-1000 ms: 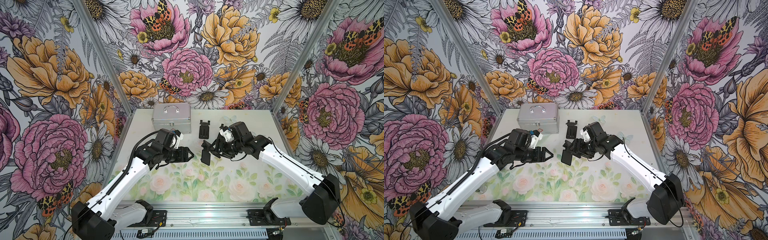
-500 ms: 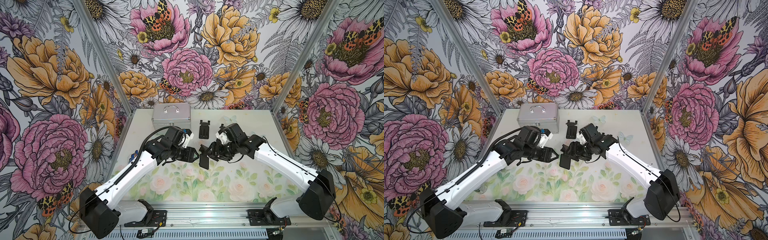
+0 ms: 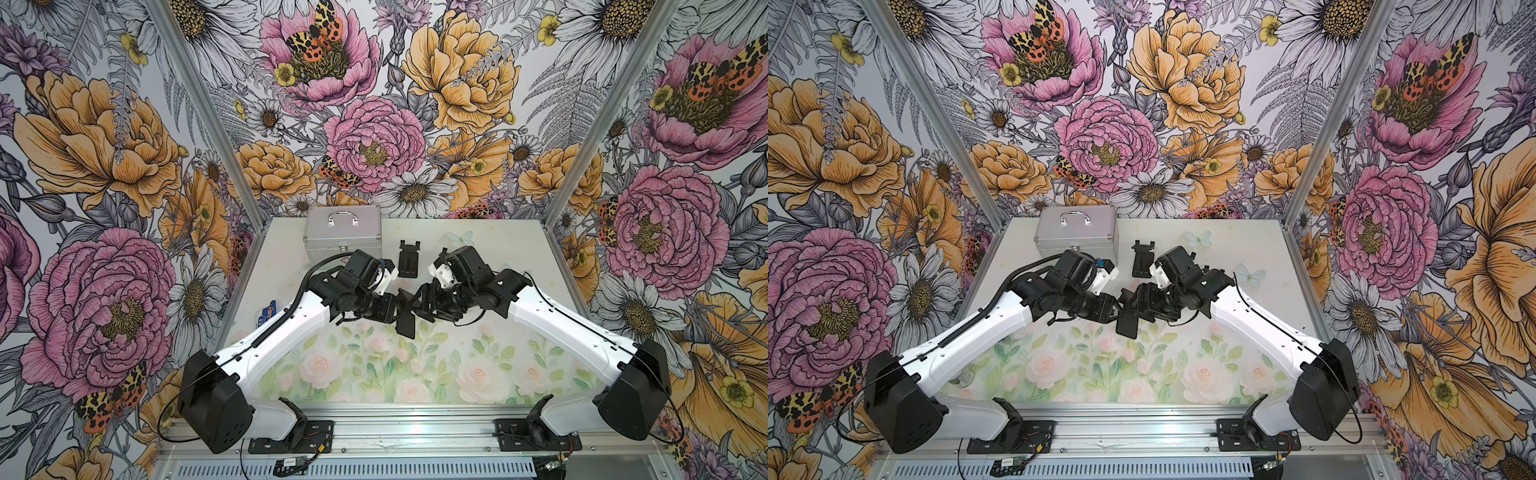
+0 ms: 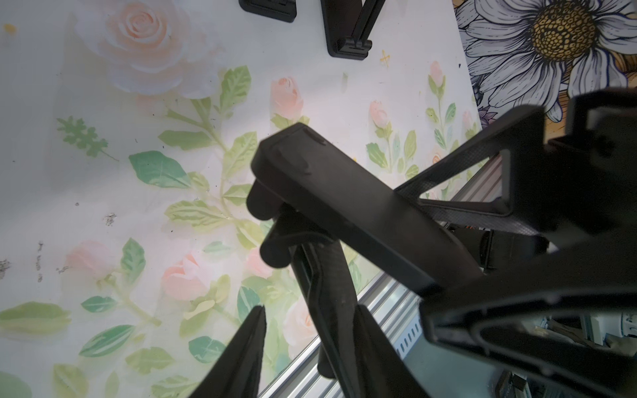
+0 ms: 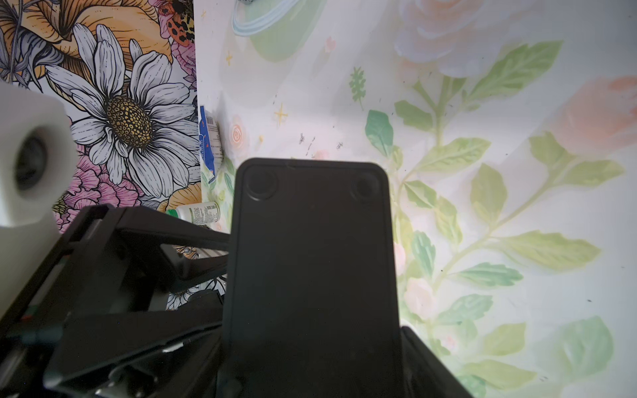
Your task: Open the phone stand
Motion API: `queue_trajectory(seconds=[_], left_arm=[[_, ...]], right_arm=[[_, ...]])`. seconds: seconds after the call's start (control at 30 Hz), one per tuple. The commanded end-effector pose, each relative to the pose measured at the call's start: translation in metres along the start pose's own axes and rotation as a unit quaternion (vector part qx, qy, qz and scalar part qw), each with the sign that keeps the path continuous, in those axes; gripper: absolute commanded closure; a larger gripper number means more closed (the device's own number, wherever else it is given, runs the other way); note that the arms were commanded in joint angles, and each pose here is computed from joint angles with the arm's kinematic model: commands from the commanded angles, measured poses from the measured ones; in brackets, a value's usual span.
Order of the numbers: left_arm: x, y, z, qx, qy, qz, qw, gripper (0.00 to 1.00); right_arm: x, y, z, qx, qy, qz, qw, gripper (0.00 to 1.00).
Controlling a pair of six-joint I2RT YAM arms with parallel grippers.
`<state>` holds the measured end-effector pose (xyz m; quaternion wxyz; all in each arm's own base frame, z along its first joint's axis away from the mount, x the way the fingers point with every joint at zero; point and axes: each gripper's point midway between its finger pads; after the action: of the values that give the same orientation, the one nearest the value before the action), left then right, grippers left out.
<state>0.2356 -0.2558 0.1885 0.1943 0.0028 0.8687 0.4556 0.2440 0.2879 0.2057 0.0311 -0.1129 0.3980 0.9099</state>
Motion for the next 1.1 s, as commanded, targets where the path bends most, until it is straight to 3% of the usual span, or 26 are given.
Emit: queue_trajectory(seconds=[0.0,0.23,0.4,0.57,1.07], left_arm=[[-0.01,0.005,-0.015,0.023,-0.021,-0.017,0.999,0.58],[-0.011,-0.001,-0.016,0.027,-0.021,-0.01,0.999,0.65],[-0.011,-0.004,-0.018,0.029,-0.024,-0.008,0.999,0.79],[-0.011,-0.005,-0.021,0.035,-0.03,-0.005,0.999,1.0],[0.007,0.006,-0.019,0.038,-0.042,-0.012,0.998,1.0]], right_arm=[[-0.009,0.008,0.016,-0.017,0.02,-0.023,0.999,0.68],[-0.008,0.007,0.019,-0.019,0.025,-0.021,0.999,0.68],[-0.008,0.008,0.019,-0.019,0.026,-0.022,0.999,0.68],[-0.009,0.007,0.019,-0.017,0.027,-0.023,0.999,0.68],[-0.037,0.024,0.01,-0.019,-0.001,-0.056,0.998,0.71]])
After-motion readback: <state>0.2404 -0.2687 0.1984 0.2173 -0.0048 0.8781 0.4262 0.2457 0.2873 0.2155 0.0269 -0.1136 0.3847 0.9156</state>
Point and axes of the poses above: each gripper's point midway between its finger pads, its own y axis back along the fingers, its own z axis along the line the jaws close on, x = y × z, and after that the axes turned 5 degrees about y, right-handed
